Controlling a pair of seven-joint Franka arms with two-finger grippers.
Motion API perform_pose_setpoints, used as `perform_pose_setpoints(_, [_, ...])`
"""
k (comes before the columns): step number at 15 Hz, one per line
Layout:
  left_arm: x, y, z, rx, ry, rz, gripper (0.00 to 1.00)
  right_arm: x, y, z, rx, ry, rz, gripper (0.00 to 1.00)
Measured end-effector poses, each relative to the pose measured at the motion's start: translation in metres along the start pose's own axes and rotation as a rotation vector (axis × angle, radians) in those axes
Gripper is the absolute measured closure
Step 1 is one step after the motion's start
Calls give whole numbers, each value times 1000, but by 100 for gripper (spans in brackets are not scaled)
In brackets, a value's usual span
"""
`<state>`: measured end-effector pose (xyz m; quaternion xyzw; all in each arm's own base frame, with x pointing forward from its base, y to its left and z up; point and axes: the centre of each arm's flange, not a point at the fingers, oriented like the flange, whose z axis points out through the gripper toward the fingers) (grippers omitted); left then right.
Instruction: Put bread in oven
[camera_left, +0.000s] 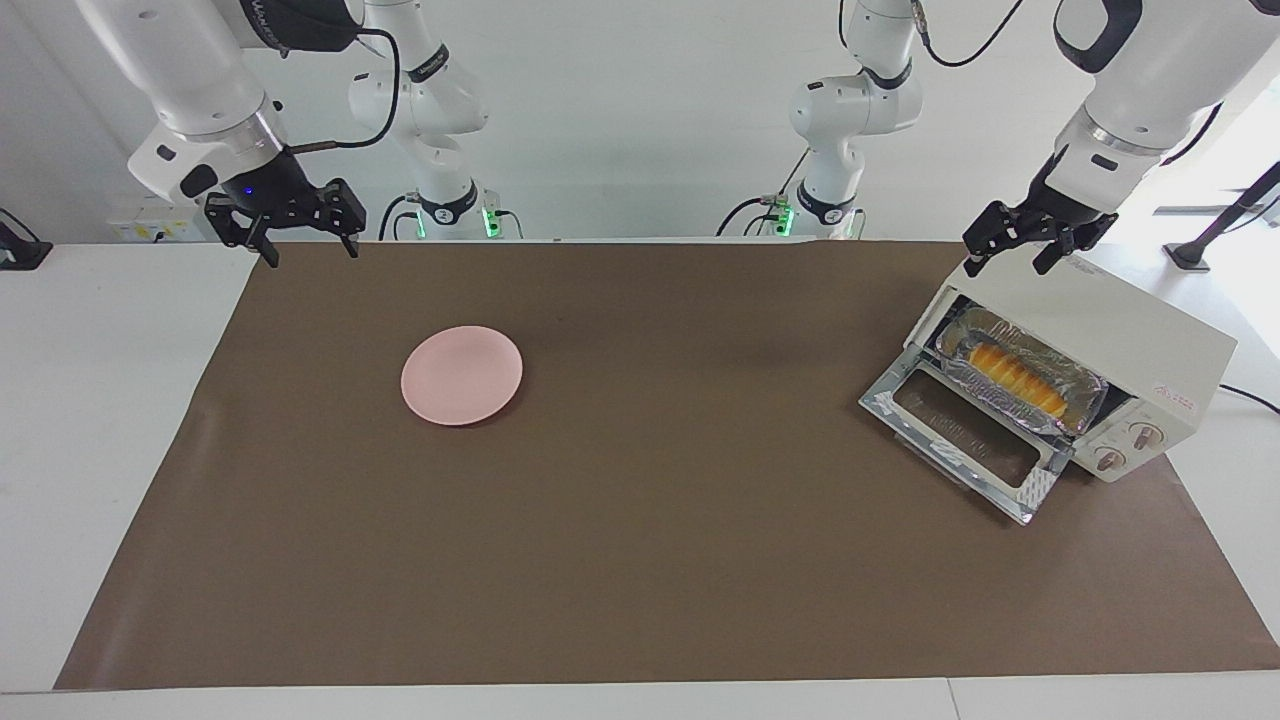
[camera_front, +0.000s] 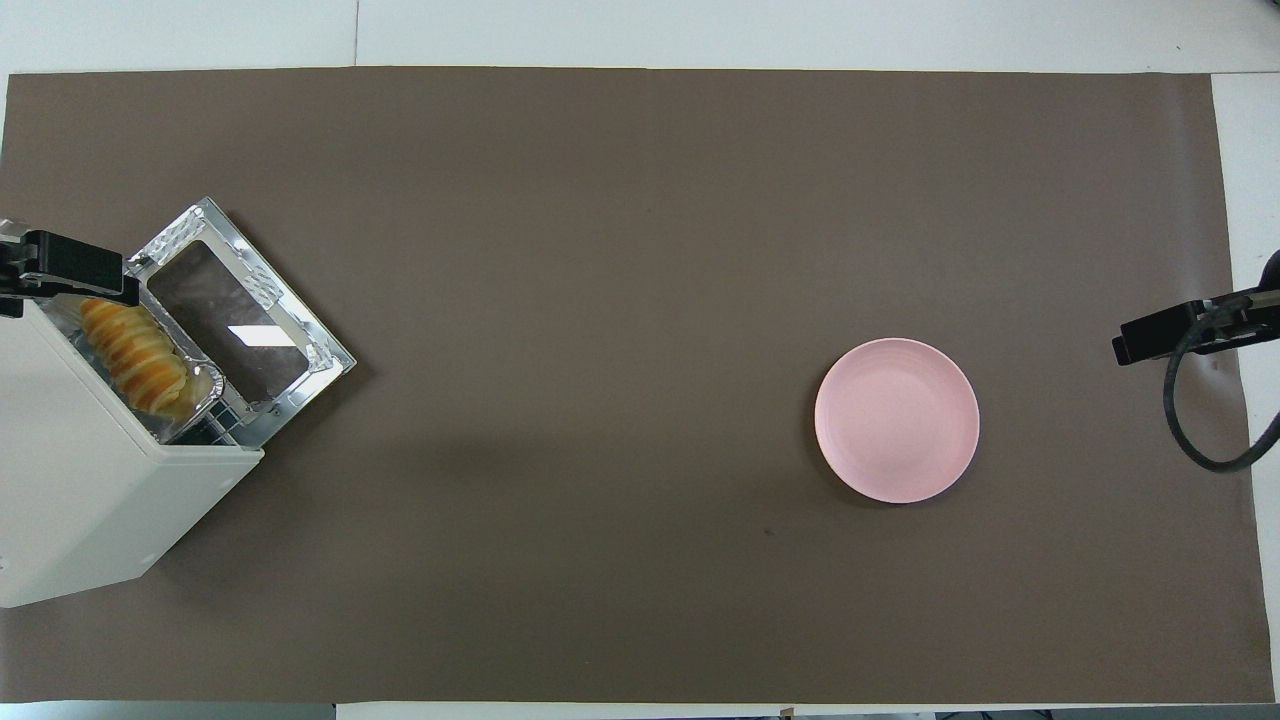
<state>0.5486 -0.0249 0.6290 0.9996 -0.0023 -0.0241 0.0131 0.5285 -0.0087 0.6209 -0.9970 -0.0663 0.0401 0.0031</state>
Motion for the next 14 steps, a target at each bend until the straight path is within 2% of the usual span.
perform_pose_setpoints(3, [-1,1,1,22,-5,4,0,0,0,0,0,0,0,0])
perform_pose_setpoints(14, [-1,3,1,25,-6,9,0,0,0,0,0,0,0,0])
